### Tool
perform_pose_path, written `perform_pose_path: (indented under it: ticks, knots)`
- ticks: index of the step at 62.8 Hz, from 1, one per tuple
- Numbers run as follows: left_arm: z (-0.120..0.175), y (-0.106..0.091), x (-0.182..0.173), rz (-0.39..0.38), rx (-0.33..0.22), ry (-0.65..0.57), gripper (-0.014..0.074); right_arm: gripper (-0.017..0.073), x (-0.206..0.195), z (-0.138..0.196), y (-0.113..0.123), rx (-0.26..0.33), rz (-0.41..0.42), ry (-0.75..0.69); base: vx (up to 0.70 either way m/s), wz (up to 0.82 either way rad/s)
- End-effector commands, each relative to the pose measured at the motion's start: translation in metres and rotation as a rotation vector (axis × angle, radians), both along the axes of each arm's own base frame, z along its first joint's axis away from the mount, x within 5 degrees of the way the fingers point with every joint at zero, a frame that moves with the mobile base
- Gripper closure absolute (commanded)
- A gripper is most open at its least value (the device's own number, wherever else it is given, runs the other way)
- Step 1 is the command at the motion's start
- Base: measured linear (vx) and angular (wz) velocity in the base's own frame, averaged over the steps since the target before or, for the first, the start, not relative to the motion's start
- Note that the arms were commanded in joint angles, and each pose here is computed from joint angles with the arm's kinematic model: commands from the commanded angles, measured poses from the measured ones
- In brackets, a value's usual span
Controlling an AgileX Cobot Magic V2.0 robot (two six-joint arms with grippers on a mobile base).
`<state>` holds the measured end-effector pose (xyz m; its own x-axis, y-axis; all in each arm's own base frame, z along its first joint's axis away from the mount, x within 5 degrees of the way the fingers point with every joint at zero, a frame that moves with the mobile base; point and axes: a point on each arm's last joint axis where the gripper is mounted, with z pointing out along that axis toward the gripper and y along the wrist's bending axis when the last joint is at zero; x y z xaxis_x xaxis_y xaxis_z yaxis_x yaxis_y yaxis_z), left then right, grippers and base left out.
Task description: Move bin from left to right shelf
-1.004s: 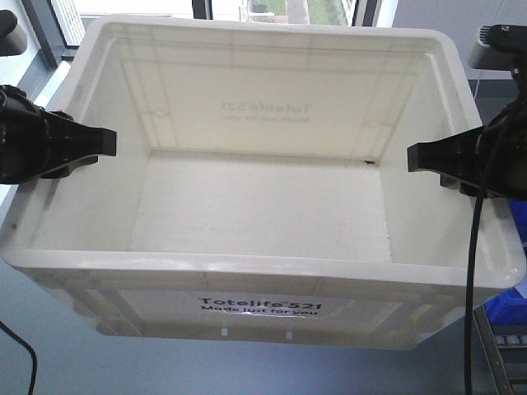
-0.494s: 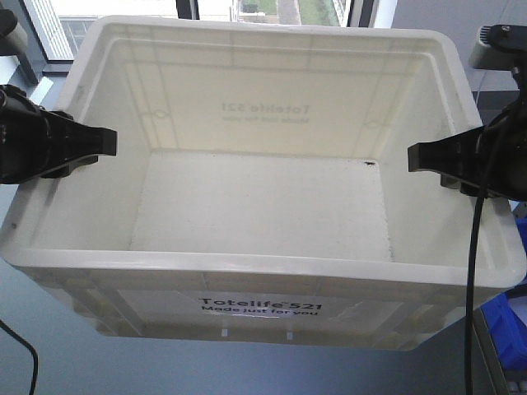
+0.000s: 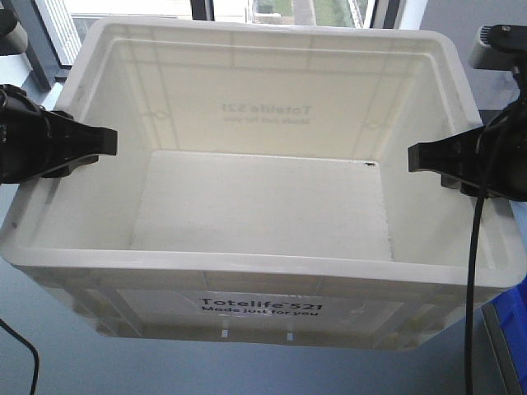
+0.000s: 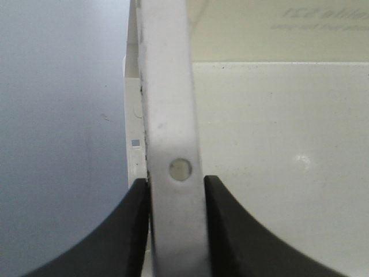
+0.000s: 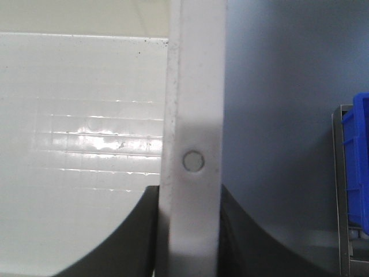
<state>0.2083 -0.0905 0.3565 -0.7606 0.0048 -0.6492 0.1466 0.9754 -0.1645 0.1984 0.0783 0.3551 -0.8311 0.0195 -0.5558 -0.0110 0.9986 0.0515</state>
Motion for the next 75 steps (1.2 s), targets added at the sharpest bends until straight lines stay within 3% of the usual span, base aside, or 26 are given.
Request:
perform_pose_path:
  ticks: [1, 75]
  knots:
    - [0.031, -0.0004, -0.0033, -0.045, -0.049, -0.197, 0.0555, 0.0564, 0.003, 0.022, -0.0104, -0.06, -0.003, -0.164, 0.15, 0.22]
    - [0.031, -0.0004, -0.0033, -0.045, -0.049, -0.197, 0.0555, 0.0564, 0.0032, 0.0222, -0.0103, -0.059, -0.002, -0.166, 0.12, 0.44]
